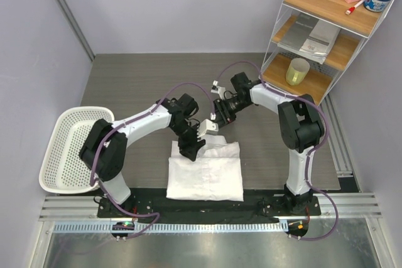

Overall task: Fold and stack the long sleeve shirts
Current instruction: Fold the shirt

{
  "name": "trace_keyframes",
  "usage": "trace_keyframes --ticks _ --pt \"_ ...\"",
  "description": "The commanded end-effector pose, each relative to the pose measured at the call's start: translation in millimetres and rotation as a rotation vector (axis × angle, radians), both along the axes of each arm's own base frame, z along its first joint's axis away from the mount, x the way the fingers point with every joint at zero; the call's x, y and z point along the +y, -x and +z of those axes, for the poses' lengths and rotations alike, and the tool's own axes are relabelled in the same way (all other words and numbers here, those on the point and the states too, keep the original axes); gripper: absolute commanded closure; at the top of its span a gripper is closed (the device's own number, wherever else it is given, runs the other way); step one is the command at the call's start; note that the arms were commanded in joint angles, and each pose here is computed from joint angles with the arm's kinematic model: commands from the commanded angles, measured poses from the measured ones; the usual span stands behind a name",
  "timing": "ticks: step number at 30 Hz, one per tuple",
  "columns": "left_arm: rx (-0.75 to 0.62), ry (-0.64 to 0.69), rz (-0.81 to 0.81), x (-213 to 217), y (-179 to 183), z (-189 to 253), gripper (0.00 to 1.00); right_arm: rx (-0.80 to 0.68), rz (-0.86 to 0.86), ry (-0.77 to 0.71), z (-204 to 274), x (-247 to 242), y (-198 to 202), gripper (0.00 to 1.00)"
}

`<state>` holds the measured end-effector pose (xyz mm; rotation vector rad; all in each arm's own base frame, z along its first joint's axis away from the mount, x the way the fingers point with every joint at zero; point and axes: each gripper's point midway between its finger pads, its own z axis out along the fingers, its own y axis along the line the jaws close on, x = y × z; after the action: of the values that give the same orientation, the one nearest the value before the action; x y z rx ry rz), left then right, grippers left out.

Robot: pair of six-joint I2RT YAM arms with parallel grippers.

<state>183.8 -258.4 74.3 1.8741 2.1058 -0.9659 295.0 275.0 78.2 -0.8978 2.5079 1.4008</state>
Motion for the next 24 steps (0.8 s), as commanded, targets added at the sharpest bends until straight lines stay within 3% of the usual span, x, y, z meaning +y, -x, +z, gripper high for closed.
trace_keyframes --ticks 1,13,16,17,19,24 --pt "-0.065 0.077 0.003 -20 -10 8 0.44 0.084 0.021 -0.075 17 19 17 0.63" --pt "-0.092 0.026 -0.059 -32 8 -27 0.45 0.205 0.078 -0.022 -37 26 33 0.71" --pt "-0.083 0.014 -0.086 -32 17 -28 0.59 0.213 0.090 -0.002 -48 25 35 0.72" --pt "-0.091 0.015 -0.092 -32 18 -25 0.72 0.207 0.094 0.005 -50 24 34 0.72" --pt "-0.103 0.013 -0.086 -32 16 -19 0.86 0.189 0.101 0.017 -53 23 32 0.72" --pt "-0.126 -0.025 -0.102 -28 9 -5 0.97 0.182 0.118 0.025 -56 20 34 0.73"
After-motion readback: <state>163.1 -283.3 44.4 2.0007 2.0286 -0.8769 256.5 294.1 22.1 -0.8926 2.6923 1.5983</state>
